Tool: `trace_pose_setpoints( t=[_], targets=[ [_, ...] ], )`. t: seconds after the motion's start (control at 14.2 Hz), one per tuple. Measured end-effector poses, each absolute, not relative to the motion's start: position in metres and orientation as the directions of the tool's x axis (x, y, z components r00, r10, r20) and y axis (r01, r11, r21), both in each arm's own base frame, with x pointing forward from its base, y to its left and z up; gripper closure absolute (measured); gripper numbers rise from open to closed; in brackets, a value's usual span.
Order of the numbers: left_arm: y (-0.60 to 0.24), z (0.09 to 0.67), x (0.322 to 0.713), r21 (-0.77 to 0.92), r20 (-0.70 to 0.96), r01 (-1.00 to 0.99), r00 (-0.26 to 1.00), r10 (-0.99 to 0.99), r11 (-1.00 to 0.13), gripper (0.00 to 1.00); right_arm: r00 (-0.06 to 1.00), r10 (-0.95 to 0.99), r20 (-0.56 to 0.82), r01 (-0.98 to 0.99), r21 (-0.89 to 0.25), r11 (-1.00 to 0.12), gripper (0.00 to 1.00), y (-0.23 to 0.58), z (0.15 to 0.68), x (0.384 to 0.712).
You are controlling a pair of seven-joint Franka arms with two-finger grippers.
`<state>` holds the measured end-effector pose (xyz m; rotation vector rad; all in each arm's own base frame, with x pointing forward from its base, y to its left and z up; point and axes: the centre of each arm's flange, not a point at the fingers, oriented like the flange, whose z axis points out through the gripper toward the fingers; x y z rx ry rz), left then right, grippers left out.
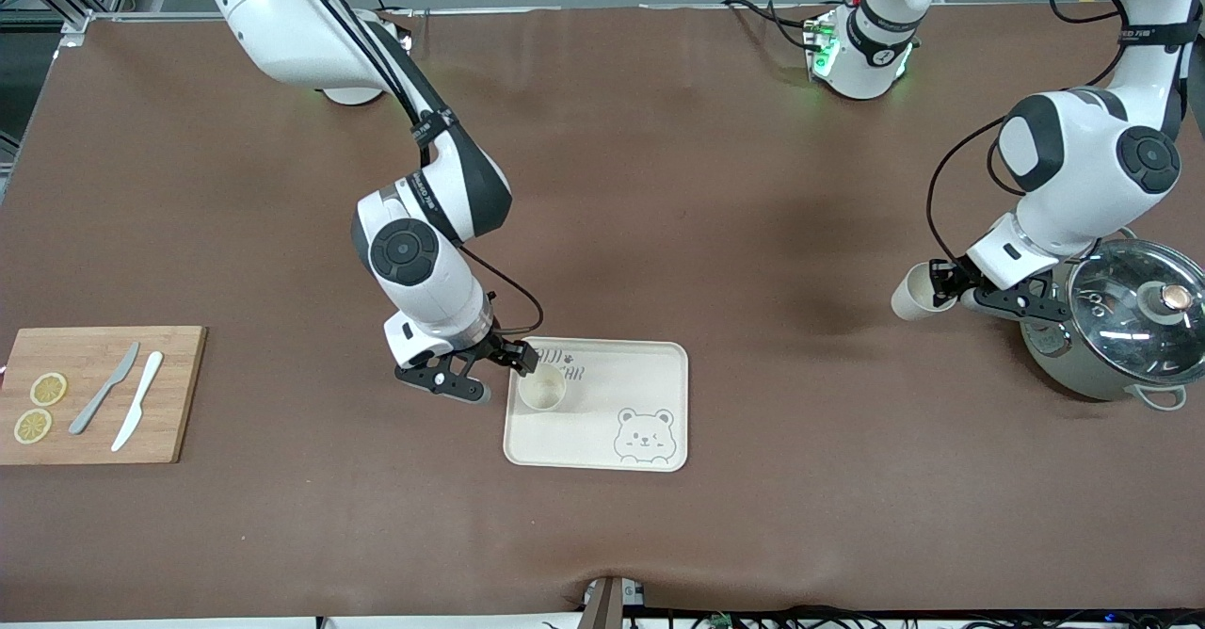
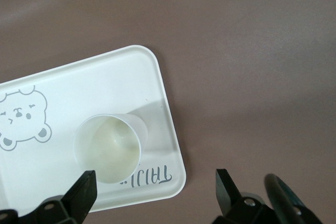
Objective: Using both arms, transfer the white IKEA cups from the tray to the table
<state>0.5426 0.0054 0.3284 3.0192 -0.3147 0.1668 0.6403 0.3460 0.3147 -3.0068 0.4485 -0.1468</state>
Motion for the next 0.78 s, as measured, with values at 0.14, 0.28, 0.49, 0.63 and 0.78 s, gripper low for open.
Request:
trace_pose_setpoints(
  t=[0.14, 0.28, 0.49, 0.63, 0.78],
  targets=[
    [0.013, 0.316, 0.534, 0.115, 0.131, -0.211, 0.972, -0.195, -0.971, 0.96, 0.952, -0.296, 0.082, -0.286, -0.111, -0.952, 0.0, 0.346, 0.313, 0.642],
    [0.018, 0.303, 0.525, 0.121, 0.139, -0.205, 0.972, -0.188, -0.971, 0.96, 0.95, -0.299, 0.089, -0.288, -0.117, -0.951, 0.0, 0.346, 0.311, 0.646],
    [0.027, 0.286, 0.516, 0.108, 0.143, -0.192, 0.974, -0.176, -0.975, 0.96, 0.947, -0.304, 0.105, -0.29, -0.128, -0.948, 0.0, 0.346, 0.304, 0.652],
    [0.038, 0.277, 0.512, 0.101, 0.147, -0.186, 0.974, -0.171, -0.977, 0.96, 0.947, -0.304, 0.107, -0.291, -0.123, -0.949, 0.0, 0.345, 0.295, 0.655],
    [0.046, 0.264, 0.51, 0.118, 0.155, -0.18, 0.975, -0.161, -0.976, 0.96, 0.947, -0.302, 0.112, -0.289, -0.12, -0.95, 0.0, 0.345, 0.286, 0.657]
  ],
)
